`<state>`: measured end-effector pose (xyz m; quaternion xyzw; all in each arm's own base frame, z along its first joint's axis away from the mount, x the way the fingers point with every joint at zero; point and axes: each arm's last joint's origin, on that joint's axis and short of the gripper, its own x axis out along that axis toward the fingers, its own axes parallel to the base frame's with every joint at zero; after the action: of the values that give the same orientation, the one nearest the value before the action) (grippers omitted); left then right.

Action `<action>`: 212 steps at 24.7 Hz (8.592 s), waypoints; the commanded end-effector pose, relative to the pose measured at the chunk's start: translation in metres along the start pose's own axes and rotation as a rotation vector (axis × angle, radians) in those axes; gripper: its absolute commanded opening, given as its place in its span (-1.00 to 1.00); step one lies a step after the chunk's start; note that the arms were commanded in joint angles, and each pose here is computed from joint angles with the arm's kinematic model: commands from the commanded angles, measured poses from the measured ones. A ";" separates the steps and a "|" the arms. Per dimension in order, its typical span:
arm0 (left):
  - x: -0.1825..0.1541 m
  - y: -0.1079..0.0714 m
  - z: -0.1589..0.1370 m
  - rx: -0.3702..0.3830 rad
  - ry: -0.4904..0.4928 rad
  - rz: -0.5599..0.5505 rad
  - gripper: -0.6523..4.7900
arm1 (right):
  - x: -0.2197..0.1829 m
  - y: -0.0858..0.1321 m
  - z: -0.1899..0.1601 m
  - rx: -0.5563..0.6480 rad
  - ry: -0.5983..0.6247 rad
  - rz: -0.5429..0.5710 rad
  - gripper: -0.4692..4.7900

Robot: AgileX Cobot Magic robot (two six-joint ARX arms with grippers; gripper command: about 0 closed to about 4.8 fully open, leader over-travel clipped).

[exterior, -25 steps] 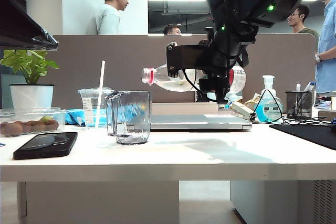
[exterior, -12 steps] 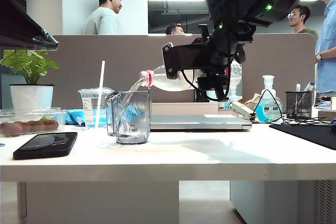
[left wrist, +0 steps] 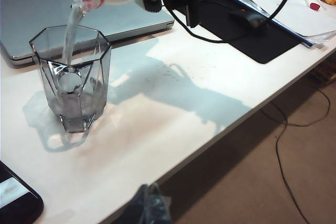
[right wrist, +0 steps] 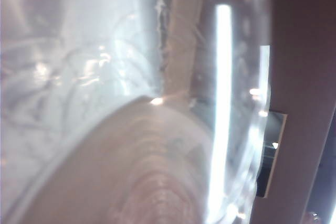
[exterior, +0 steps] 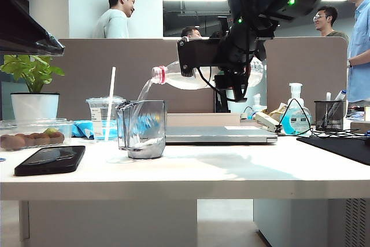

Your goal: Pick up the mineral water bottle on the table and pour water into the mug until it's half full.

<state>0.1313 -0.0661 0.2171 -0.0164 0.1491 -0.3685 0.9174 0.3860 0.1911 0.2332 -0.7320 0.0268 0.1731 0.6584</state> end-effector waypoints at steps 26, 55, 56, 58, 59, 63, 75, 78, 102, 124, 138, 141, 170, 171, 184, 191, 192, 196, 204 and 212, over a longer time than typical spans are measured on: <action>0.000 0.000 0.002 0.007 -0.013 -0.007 -0.77 | -0.003 -0.011 -0.001 -0.095 0.031 -0.058 0.02; 0.000 0.000 0.002 0.007 -0.013 -0.007 -0.77 | -0.002 -0.003 0.000 0.383 -0.003 0.020 0.02; 0.000 0.000 0.002 0.007 -0.013 -0.007 -0.77 | -0.003 0.001 0.002 0.524 -0.052 0.053 0.02; 0.000 0.000 0.002 0.007 -0.013 -0.007 -0.77 | -0.003 0.003 0.003 0.645 -0.087 0.072 0.02; 0.000 0.000 0.002 0.007 -0.012 -0.007 -0.77 | -0.003 0.004 0.004 0.719 -0.111 0.088 0.02; 0.000 0.000 0.002 0.007 -0.012 -0.007 -0.77 | -0.002 0.003 0.001 1.058 -0.160 0.088 0.02; 0.000 0.000 0.002 0.012 -0.014 -0.005 -0.77 | -0.026 0.060 -0.014 1.538 -0.389 -0.094 0.01; 0.000 0.000 0.002 0.012 -0.014 -0.004 -0.77 | -0.023 0.080 -0.018 1.584 -0.373 -0.107 0.01; 0.000 0.000 0.002 0.012 -0.015 -0.004 -0.77 | -0.010 0.117 -0.012 1.601 -0.333 -0.045 1.00; -0.054 -0.016 0.013 0.144 -0.237 0.185 -0.77 | -0.157 0.106 -0.044 1.601 -0.365 -0.066 -0.64; -0.084 -0.019 -0.002 0.117 -0.256 0.471 -0.77 | -0.179 0.107 -0.051 1.605 -0.285 -0.067 -0.85; -0.083 -0.019 -0.003 0.122 -0.252 0.440 -0.77 | -0.180 0.105 -0.051 1.606 -0.296 -0.073 -0.84; -0.083 -0.019 -0.003 0.121 -0.248 0.439 -0.77 | -0.286 0.107 -0.128 1.611 -0.108 -0.381 -0.84; -0.083 -0.019 -0.003 0.121 -0.249 0.440 -0.77 | -0.287 0.112 -0.128 1.617 -0.110 -0.389 -0.84; -0.083 -0.019 -0.003 0.121 -0.248 0.440 -0.77 | -0.283 0.166 -0.122 1.662 -0.092 -0.362 -0.84; -0.083 -0.019 -0.003 0.121 -0.248 0.440 -0.77 | -0.286 0.174 -0.122 1.679 0.026 -0.395 -0.84; -0.083 -0.019 -0.003 0.121 -0.249 0.440 -0.77 | -0.286 0.174 -0.122 1.678 0.023 -0.392 -0.84; -0.083 -0.019 -0.003 0.121 -0.248 0.440 -0.77 | -0.285 0.178 -0.121 1.685 0.037 -0.340 -0.84; -0.083 -0.019 -0.003 0.121 -0.248 0.440 -0.77 | -0.284 0.184 -0.120 1.697 0.088 -0.284 -0.84; -0.083 -0.019 -0.003 0.121 -0.248 0.440 -0.77 | -0.284 0.184 -0.120 1.697 0.088 -0.284 -0.84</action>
<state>0.0606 -0.0230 0.2368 0.0296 0.0197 -0.1615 0.9862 0.0958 -0.0037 0.1496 0.0050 0.0831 -0.0191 0.9963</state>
